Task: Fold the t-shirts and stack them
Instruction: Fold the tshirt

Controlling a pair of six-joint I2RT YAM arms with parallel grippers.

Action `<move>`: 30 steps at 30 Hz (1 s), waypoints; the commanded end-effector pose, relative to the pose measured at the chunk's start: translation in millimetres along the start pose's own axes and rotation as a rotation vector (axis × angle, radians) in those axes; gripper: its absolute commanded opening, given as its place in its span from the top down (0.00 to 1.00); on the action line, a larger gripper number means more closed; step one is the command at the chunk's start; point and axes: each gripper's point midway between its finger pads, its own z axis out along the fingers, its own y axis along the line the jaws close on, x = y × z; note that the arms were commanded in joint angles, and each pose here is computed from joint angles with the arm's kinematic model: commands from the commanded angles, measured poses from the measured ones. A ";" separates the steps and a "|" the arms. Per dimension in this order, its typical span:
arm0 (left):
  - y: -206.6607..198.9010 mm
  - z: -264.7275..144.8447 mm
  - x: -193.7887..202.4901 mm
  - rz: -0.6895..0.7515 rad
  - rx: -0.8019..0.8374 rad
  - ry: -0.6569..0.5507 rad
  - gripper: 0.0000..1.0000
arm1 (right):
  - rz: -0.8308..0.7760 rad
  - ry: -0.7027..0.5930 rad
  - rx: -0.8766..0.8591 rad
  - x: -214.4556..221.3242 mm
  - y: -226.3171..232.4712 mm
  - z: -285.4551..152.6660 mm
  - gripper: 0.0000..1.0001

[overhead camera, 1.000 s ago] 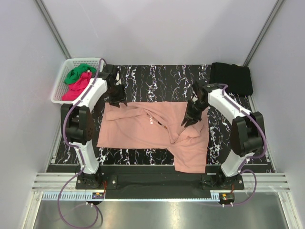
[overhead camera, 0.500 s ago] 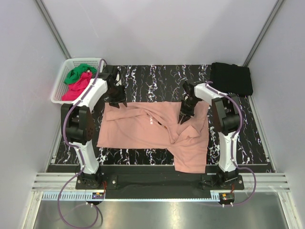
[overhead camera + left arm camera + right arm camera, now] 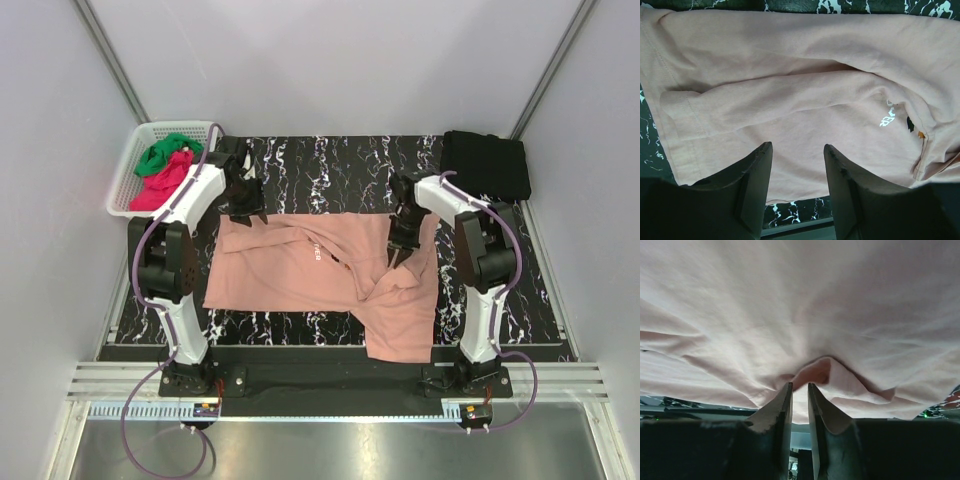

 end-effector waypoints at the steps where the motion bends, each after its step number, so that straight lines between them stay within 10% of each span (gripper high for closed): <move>1: -9.7 -12.8 -11.6 0.019 0.039 -0.050 0.50 | -0.011 0.000 0.047 14.3 -14.2 -7.7 0.75; 15: -8.7 -10.6 -9.9 0.018 0.037 -0.044 0.50 | -0.058 -0.141 0.036 3.5 -8.8 -61.9 0.68; 30: -5.7 -4.6 -6.4 0.019 0.028 -0.025 0.50 | 0.032 -0.145 -0.099 -16.6 -46.2 -14.7 0.56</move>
